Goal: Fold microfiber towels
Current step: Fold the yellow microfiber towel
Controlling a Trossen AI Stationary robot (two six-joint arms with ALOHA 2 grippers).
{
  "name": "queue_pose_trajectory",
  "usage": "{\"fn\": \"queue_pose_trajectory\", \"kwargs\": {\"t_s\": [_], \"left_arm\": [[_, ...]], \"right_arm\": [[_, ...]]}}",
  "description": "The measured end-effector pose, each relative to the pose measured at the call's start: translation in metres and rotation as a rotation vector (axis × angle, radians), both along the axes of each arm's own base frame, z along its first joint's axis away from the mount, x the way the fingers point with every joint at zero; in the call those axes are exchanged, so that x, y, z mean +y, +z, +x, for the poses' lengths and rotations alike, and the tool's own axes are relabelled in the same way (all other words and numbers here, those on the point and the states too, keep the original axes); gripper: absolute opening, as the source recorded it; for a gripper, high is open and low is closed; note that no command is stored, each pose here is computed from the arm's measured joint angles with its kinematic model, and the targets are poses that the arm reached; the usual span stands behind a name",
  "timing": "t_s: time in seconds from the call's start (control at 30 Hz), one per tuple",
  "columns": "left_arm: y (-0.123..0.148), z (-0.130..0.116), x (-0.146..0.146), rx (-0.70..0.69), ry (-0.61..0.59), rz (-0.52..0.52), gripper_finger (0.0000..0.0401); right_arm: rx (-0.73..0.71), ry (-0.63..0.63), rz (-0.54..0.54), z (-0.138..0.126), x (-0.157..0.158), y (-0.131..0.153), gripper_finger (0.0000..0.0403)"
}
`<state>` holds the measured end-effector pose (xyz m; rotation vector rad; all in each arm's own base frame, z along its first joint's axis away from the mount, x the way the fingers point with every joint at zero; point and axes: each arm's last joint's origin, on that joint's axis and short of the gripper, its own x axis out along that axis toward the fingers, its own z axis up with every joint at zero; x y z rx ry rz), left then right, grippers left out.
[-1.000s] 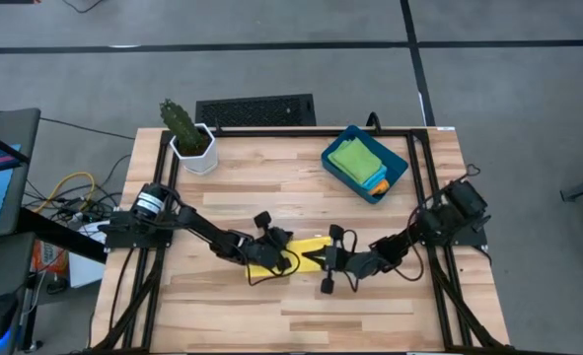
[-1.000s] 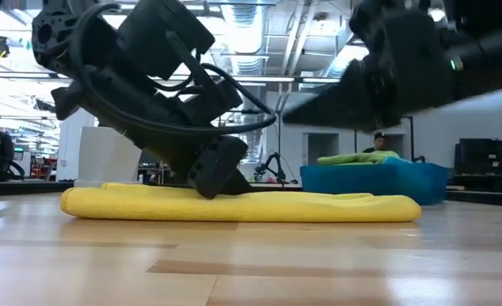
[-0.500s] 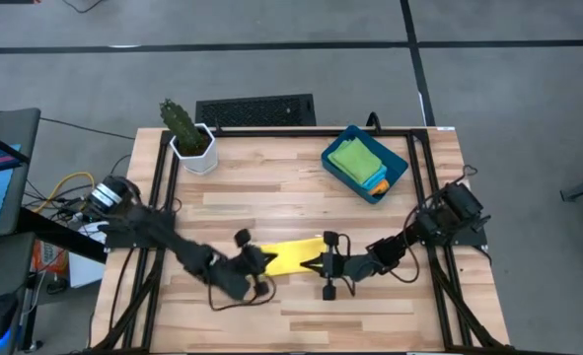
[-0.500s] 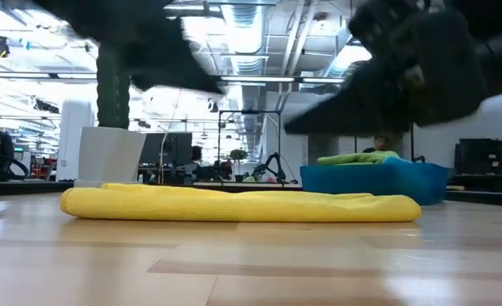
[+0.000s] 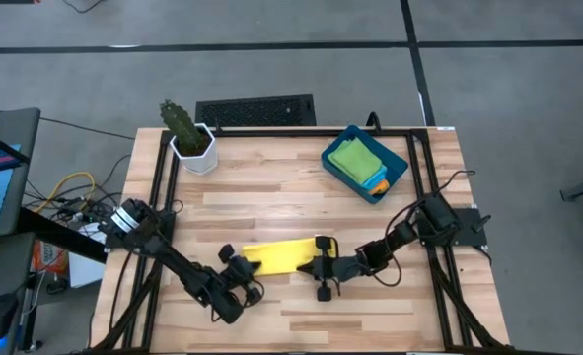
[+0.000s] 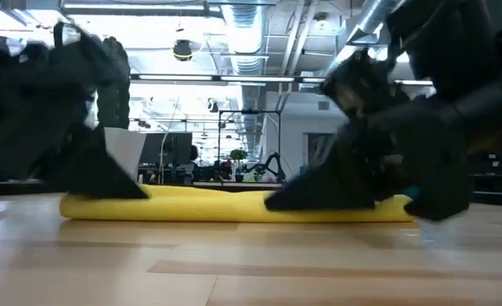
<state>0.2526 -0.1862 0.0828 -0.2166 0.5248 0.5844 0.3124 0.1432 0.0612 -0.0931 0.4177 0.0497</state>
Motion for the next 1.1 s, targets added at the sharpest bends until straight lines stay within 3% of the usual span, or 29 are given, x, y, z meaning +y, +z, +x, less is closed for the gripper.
{"fn": "queue_pose_trajectory", "kwargs": {"t_s": [0.3, 0.43, 0.67, 0.9, 0.97, 1.03, 1.1], "left_arm": [[-0.006, 0.005, 0.029, 0.123, 0.043, 0.125, 0.0000], [-0.006, 0.015, 0.046, 0.194, 0.030, 0.212, 0.0000], [0.007, 0.031, 0.057, 0.256, -0.054, 0.212, 0.0000], [0.056, 0.033, 0.044, 0.156, -0.155, 0.218, 0.0000], [0.065, 0.037, 0.040, 0.038, -0.121, 0.186, 0.0000], [0.066, 0.044, 0.035, -0.075, -0.124, 0.156, 0.0000], [0.054, 0.054, 0.031, -0.100, -0.179, 0.142, 0.0000]], "right_arm": [[0.007, -0.056, 0.086, -0.001, -0.001, -0.005, 0.0017], [-0.009, -0.132, 0.063, -0.001, -0.004, -0.005, 0.0017], [-0.047, -0.158, 0.022, 0.002, -0.008, 0.008, 0.0015], [-0.071, -0.166, -0.023, 0.003, -0.010, 0.026, 0.0017], [-0.057, -0.174, -0.024, 0.001, -0.011, 0.024, 0.0014], [-0.049, -0.185, -0.008, -0.001, -0.012, 0.022, 0.0012], [-0.035, -0.194, 0.013, -0.005, -0.013, 0.018, 0.0013]]}}
